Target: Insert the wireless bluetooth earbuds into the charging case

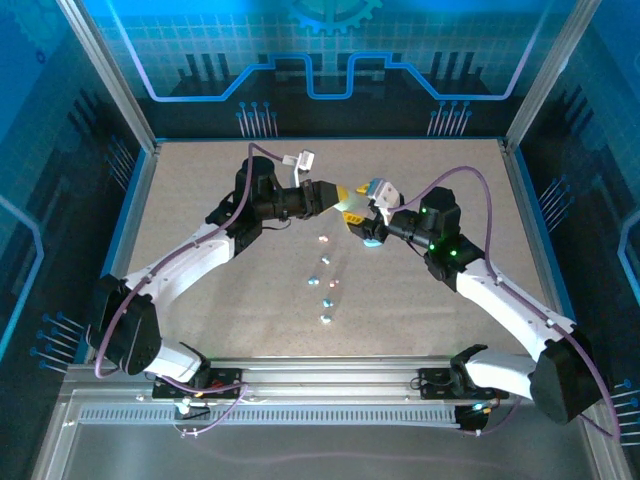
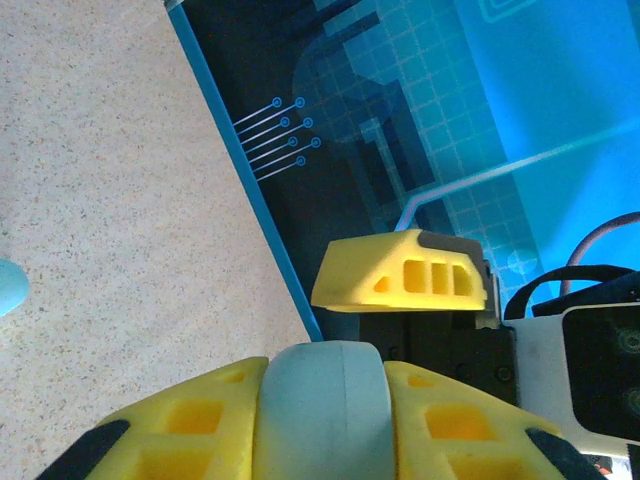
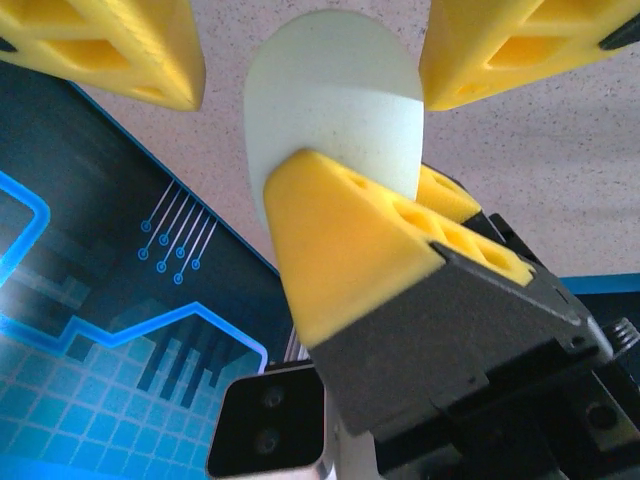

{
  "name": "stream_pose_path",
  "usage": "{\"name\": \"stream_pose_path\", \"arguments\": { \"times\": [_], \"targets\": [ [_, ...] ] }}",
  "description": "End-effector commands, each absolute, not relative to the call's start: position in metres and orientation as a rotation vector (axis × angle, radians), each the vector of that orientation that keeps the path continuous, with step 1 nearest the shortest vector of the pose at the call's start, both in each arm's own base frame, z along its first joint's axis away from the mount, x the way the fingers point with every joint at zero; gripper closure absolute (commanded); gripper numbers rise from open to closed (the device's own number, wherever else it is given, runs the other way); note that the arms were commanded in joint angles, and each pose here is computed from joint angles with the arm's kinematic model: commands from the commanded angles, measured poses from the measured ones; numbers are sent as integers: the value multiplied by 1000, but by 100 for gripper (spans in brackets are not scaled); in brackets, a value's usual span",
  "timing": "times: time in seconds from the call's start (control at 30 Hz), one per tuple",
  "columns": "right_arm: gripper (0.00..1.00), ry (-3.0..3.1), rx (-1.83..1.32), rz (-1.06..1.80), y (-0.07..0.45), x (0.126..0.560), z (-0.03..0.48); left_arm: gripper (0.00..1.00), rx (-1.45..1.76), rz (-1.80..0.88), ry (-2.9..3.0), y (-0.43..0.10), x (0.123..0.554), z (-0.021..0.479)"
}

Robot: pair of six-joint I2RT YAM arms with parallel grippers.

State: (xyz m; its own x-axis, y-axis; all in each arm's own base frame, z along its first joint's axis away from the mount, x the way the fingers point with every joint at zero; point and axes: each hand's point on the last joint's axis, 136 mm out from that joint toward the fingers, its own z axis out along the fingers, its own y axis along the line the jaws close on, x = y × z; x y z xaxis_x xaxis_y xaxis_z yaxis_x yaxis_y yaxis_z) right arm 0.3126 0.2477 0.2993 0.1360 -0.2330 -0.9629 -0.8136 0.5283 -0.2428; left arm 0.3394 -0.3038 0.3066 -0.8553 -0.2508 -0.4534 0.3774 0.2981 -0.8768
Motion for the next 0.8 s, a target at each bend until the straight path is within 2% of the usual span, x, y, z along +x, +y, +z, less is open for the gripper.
{"name": "stream_pose_path", "arguments": {
  "times": [0.0,0.13,0.53,0.77],
  "targets": [
    [40,1320,-963,536,248,313,328,91,154,-1630,2013,-302,329,321],
    [43,1339,-987,538,250,314,324,91,160,-1633,2010,-302,328,322],
    [42,1380,-1022,525,252,319,307,90,186,-1648,1992,-304,326,325],
    [48,1359,-1010,520,251,318,314,90,192,-1649,1991,-304,326,324]
  ]
}}
